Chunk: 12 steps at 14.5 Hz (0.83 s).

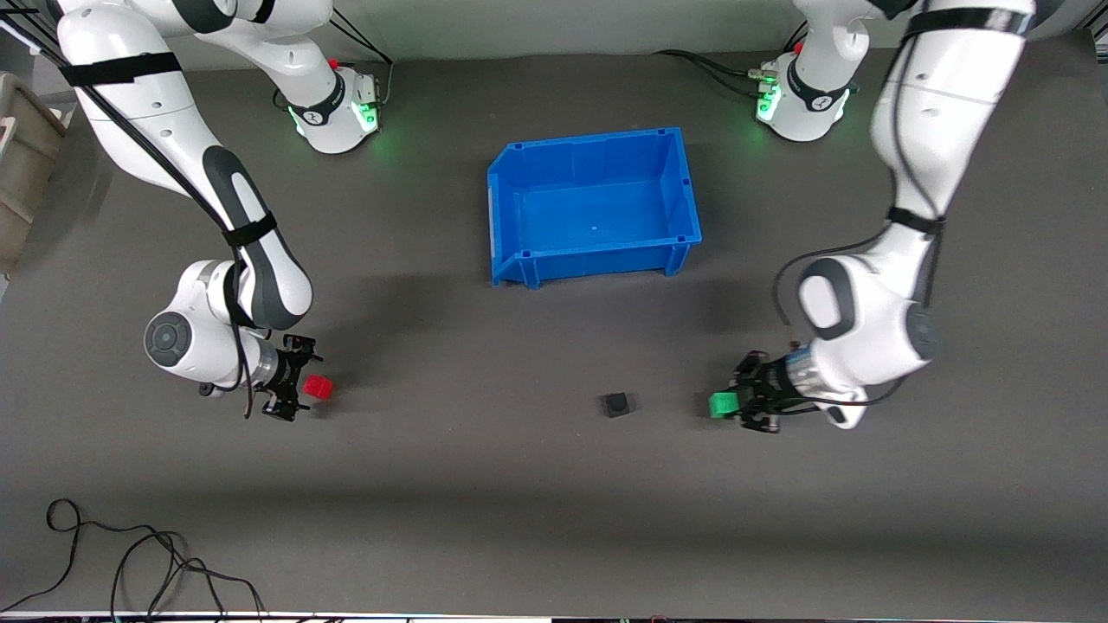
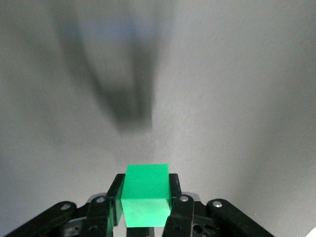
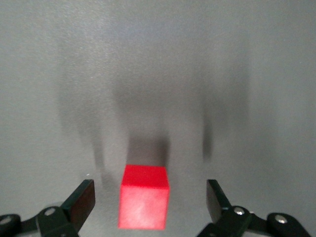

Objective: Attach green and red cubes to black cube
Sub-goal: 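Close the right gripper on the red cube while the left gripper grasps green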

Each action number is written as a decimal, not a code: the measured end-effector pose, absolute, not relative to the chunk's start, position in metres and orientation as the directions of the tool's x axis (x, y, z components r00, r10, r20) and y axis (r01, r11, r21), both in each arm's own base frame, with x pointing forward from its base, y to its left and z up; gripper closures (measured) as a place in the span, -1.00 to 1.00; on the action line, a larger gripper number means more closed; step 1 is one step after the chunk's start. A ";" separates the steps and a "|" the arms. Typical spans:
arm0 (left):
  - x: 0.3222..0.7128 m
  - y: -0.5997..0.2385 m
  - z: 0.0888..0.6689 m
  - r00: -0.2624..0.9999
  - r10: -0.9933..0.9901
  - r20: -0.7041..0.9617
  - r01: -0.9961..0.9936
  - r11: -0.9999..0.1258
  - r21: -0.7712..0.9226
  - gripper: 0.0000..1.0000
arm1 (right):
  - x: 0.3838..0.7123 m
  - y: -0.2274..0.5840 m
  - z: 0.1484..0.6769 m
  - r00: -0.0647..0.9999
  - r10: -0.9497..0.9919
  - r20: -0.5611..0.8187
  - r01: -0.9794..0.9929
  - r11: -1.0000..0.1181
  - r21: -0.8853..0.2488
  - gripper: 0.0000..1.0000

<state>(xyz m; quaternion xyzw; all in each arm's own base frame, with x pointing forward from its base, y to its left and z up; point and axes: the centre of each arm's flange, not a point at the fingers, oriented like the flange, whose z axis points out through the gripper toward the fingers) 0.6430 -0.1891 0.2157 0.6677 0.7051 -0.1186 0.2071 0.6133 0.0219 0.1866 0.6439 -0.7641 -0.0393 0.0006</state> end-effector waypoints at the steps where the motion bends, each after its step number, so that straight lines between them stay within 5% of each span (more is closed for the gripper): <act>1: 0.639 -0.208 0.208 -0.080 0.890 -0.449 0.985 0.140 0.102 0.21 | 0.611 0.021 0.183 -0.160 -0.986 -0.049 -0.986 0.157 0.061 -1.00; 5: 0.626 -0.267 0.193 -0.215 0.861 -0.461 0.959 0.275 0.067 0.21 | 0.606 0.020 0.175 -0.133 -0.990 -0.046 -0.990 0.129 0.064 -0.98; 8: 0.618 -0.287 0.193 -0.270 0.841 -0.469 0.941 0.334 0.056 0.21 | 0.607 0.019 0.175 -0.129 -0.991 -0.046 -0.990 0.126 0.058 -0.48; 12: 0.606 -0.309 0.182 -0.272 0.844 -0.462 0.942 0.331 0.049 0.21 | 0.609 0.016 0.177 -0.139 -0.989 -0.052 -0.990 0.137 0.037 -0.27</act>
